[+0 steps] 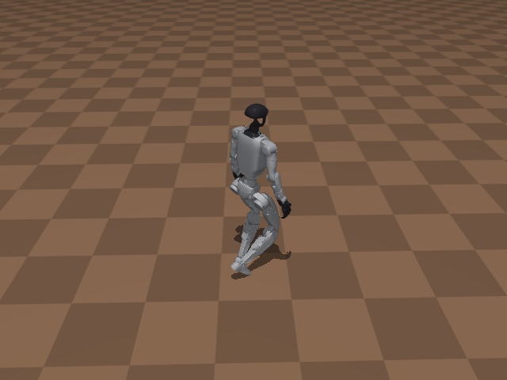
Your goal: Walk
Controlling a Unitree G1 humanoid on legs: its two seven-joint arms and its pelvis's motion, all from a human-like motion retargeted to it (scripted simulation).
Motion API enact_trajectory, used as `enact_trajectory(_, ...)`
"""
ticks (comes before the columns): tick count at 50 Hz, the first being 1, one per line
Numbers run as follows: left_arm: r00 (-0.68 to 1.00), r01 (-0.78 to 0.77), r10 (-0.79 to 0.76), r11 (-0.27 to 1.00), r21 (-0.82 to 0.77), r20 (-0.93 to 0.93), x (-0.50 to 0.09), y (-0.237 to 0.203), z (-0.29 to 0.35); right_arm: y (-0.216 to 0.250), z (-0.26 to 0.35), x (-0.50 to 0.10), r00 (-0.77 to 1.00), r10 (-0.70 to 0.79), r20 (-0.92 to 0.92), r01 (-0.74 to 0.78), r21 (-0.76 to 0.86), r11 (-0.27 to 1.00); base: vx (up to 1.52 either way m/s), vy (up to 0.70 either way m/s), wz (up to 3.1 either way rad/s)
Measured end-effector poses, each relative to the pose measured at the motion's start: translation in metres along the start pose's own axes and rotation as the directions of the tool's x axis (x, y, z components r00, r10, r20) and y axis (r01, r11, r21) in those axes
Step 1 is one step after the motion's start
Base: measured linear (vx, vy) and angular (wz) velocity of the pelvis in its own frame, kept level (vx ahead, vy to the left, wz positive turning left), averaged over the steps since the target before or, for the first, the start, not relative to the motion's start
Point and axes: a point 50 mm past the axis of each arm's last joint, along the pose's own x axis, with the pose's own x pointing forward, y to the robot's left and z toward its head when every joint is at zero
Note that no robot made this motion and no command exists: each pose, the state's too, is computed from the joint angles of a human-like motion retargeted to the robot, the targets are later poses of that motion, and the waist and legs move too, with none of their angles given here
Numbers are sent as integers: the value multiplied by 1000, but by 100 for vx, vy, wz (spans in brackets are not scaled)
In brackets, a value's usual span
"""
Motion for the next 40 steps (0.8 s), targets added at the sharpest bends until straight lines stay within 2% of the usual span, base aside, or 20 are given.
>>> enact_trajectory(10, 992, 27, -35, 997, 69, 121, 7, -19, 41, -13, -7, -3, 997, -71, -9, 71, 25, 997, 13, 0, 16)
enact_trajectory(20, 970, 95, -121, 987, 129, 210, 7, -38, 67, -13, -30, -9, 994, -63, -91, 69, 55, 996, 11, -2, 14)
enact_trajectory(32, 976, 131, -146, 987, 97, 163, 6, -38, 48, -11, -52, -16, 987, -62, -150, 72, 63, 995, 7, -2, 14)
enact_trajectory(40, 982, 113, -130, 986, 123, 137, 4, -29, 37, -29, -28, -10, 991, -105, -78, 104, -17, 994, 8, -3, -8)
